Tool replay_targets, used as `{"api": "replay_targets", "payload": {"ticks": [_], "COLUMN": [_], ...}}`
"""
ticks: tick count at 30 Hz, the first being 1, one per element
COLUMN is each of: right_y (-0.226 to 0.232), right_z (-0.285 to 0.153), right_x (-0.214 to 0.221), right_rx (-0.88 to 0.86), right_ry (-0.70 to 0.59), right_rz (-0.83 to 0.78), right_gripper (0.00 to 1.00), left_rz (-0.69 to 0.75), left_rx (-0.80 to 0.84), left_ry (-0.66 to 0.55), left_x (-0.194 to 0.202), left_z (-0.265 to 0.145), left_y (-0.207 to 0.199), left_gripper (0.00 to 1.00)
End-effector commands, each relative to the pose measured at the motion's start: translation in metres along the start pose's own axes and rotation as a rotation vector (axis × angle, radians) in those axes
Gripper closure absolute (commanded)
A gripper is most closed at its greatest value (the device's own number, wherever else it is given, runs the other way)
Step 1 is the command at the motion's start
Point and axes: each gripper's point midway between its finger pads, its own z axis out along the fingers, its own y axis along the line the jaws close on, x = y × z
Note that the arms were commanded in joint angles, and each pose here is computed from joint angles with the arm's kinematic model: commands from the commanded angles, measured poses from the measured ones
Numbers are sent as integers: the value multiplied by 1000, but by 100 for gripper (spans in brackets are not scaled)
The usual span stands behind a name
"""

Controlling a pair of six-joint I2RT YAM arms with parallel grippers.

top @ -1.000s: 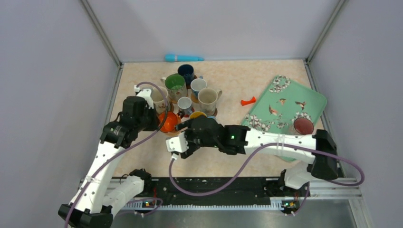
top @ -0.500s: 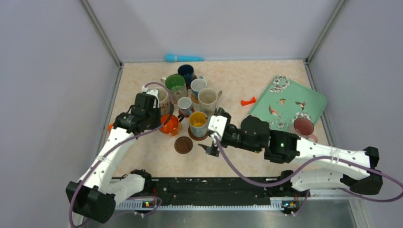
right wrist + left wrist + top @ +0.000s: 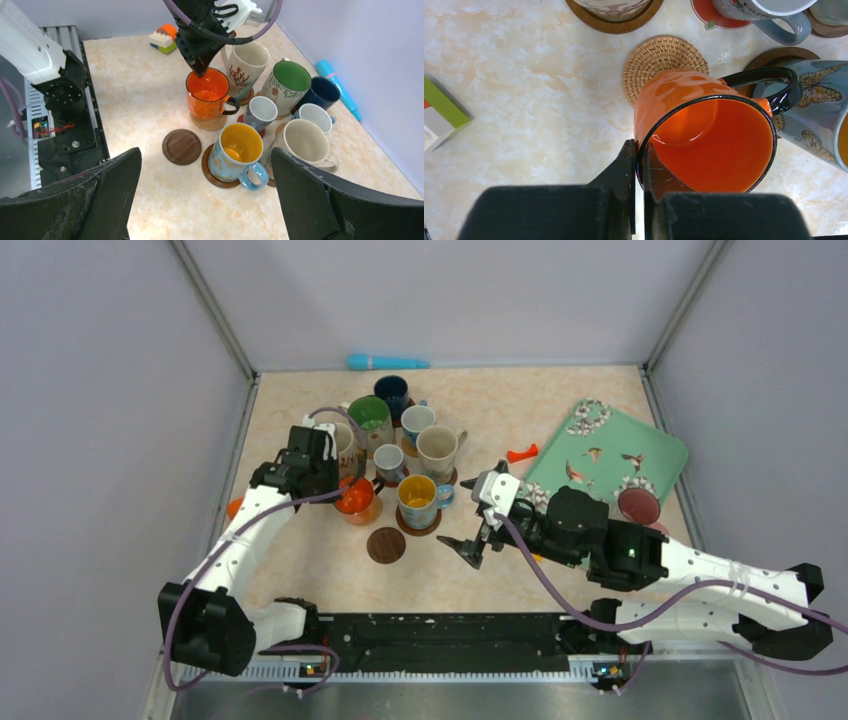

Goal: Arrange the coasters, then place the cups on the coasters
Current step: Place the cup on the coaster.

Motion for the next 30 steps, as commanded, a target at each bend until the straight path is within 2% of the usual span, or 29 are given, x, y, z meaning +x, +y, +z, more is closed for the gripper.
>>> {"api": "replay_targets", "payload": {"ticks": [1,21,30], "right_y": [-11,-16,-15], "right_z": [-8,-10,-8], "right_x": [-1,-4,-1], "right_rx": [59,81,81], "right_ry": [0,-5,2], "right_rz": [8,4,7], "right_gripper": [1,1,1], "left_rz": [14,3,-7], "left_rx": [95,72,69], "left_ry": [-105,14,31], "left_x": [-37,-32,-32], "left_z": [0,27,35], "left_y": [-15,-6,-4], "left_gripper": [100,100,100]}}
